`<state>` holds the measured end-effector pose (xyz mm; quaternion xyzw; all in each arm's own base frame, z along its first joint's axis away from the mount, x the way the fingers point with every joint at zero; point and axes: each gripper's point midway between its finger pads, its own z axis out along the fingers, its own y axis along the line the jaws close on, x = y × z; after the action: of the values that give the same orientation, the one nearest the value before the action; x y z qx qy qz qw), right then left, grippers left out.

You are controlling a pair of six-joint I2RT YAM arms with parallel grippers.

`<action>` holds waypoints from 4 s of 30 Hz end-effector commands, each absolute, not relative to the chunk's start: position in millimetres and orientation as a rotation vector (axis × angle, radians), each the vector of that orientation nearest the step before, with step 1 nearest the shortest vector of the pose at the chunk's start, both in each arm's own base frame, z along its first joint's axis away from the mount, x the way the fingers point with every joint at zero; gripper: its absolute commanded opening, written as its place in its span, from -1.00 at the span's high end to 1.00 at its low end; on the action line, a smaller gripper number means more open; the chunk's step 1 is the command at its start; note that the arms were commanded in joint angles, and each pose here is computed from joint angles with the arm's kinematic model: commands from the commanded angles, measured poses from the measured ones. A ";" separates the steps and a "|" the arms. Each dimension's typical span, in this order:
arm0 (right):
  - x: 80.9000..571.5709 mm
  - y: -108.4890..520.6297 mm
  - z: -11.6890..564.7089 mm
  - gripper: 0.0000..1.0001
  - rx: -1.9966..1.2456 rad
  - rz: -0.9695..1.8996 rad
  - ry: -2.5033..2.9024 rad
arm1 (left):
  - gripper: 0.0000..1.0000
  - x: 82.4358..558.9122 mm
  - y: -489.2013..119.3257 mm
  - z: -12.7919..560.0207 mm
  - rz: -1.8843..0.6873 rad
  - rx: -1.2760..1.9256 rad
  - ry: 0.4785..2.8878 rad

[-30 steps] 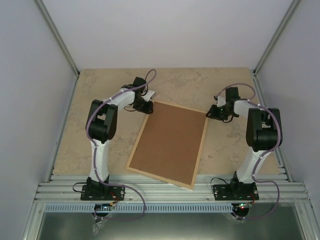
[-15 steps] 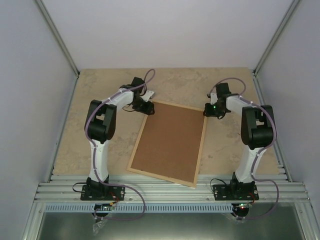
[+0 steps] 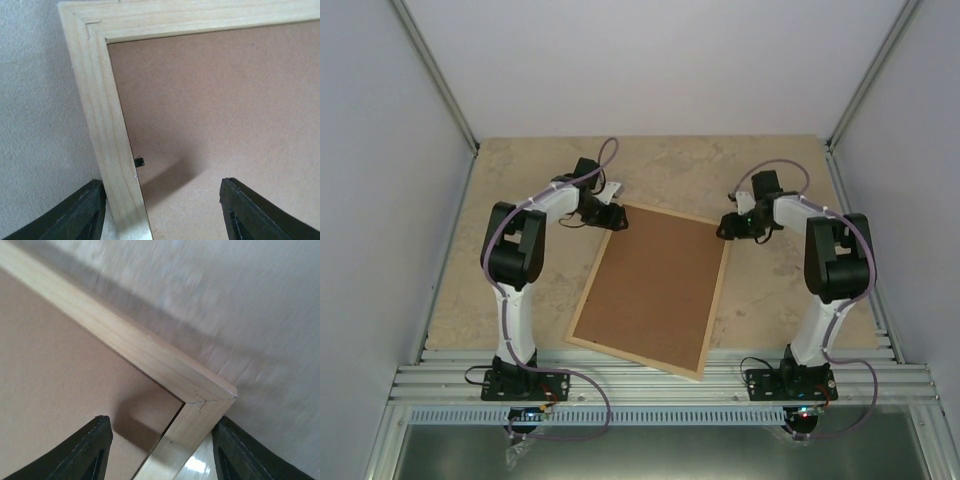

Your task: Put the photo into the frame

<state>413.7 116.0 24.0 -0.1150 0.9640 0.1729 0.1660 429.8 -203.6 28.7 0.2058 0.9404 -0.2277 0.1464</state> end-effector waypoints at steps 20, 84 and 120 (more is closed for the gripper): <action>301.2 141.3 15.8 -0.14 -0.239 1.025 2.920 | -0.27 373.8 -201.7 -10.4 -0.840 0.452 2.887; 375.9 112.9 -14.8 0.40 -0.386 0.453 2.874 | -0.27 375.1 -197.7 -20.9 -0.956 0.315 2.907; 465.2 122.9 36.0 -0.19 -0.276 0.504 2.670 | -0.25 380.1 -187.2 -30.1 -0.865 0.334 2.940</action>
<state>449.8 122.8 29.1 -0.1038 0.9651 0.1643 0.1756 426.1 -195.2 31.7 0.1310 0.9319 -0.3073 0.1414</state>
